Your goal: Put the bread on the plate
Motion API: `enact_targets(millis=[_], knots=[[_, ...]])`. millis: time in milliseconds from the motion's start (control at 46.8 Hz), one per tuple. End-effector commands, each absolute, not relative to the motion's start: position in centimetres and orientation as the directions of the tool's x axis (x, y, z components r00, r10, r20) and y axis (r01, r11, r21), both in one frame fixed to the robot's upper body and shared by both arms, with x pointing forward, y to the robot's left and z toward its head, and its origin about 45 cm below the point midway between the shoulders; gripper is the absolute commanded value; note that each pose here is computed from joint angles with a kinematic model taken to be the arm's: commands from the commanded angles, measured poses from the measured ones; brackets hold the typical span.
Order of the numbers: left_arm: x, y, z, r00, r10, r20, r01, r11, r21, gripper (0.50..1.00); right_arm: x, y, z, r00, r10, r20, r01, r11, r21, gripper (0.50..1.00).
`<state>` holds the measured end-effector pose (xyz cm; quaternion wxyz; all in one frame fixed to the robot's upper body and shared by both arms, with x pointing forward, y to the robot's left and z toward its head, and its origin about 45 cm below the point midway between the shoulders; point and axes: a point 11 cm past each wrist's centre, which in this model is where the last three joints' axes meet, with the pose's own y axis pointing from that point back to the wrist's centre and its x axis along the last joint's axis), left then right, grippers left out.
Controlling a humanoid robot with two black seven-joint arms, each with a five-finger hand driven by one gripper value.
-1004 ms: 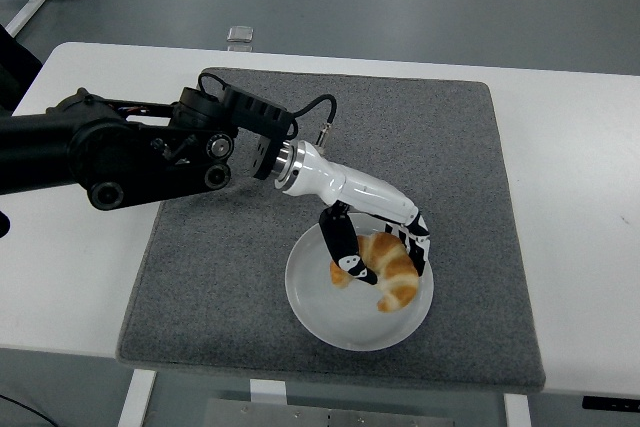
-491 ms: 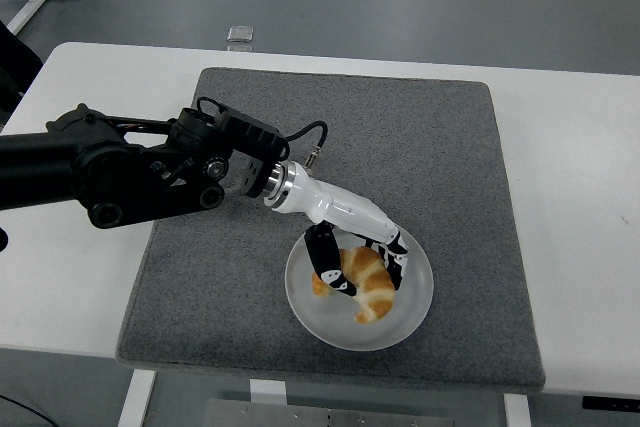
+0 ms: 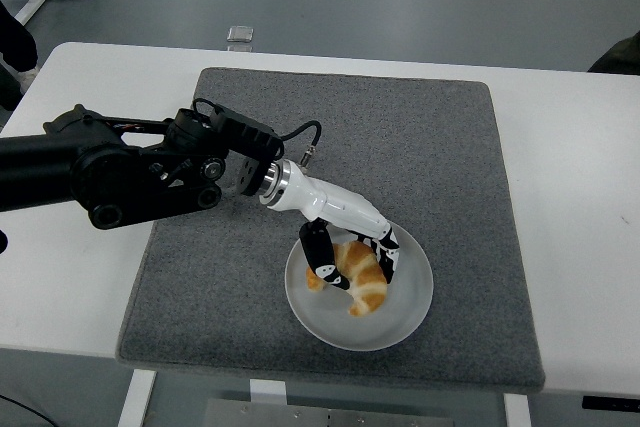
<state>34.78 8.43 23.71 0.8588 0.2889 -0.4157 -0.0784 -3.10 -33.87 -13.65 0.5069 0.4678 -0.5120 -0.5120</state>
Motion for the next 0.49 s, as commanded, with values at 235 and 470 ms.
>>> enact_targets(millis=[235,470], knots=[[35.05,8.4,23.91,0.645,-0.35,0.679,-0.121,0.831,0.543,0.763,-3.1,-33.88,-13.65,-0.048,-0.998,0.04,0.04,0.038,0.998,0.952],[35.04,8.3,24.02,0.663,-0.325,0.675,-0.123,0.842,0.526,0.99,-3.1,-33.88,-13.65,-0.048,-0.998,0.04,0.04,0.038,0.998,0.952]])
